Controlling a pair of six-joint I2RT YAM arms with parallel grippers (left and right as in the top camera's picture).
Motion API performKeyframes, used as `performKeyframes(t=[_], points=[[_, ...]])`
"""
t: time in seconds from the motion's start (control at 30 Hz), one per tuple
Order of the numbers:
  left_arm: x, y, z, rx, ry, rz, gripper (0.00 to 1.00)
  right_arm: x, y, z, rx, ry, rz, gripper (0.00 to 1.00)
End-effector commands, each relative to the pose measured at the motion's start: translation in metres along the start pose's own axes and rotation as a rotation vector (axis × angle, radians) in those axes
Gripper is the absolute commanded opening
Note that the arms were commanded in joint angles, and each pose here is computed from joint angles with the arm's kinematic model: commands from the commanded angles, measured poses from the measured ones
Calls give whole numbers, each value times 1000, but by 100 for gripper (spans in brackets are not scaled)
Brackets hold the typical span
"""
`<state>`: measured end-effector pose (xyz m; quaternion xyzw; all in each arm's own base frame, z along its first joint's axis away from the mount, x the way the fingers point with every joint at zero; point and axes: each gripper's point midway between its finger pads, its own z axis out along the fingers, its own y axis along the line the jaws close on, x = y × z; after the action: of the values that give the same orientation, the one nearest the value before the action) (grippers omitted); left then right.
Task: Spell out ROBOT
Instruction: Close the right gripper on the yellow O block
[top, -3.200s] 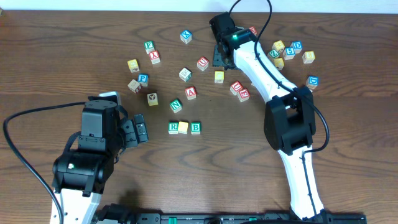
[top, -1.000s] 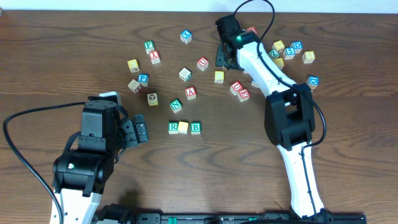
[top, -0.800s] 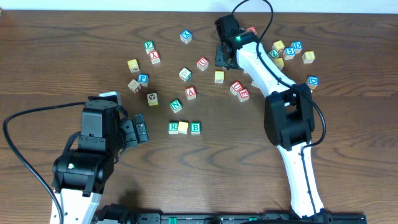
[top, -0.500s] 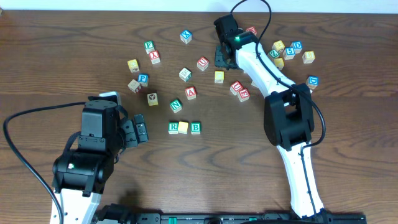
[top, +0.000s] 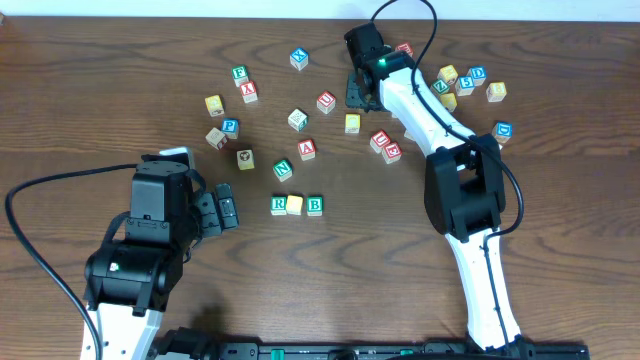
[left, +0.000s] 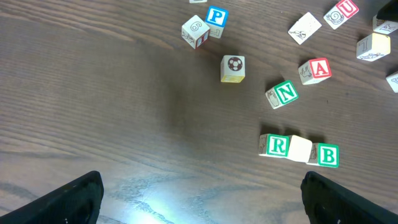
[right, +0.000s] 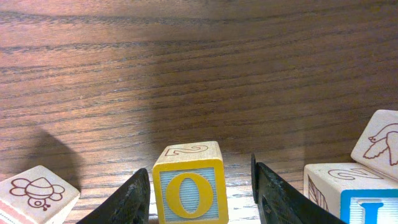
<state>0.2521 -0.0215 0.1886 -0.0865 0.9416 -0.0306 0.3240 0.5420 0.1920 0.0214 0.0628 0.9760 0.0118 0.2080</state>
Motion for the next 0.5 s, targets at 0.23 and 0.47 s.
performKeyframes(t=[0.23, 0.47], points=[[-7, 0, -5, -2, -21, 6, 100, 8, -2, 7, 28, 16, -26, 47], [-7, 0, -5, -2, -21, 6, 100, 9, -3, 7, 31, 21, -28, 47]])
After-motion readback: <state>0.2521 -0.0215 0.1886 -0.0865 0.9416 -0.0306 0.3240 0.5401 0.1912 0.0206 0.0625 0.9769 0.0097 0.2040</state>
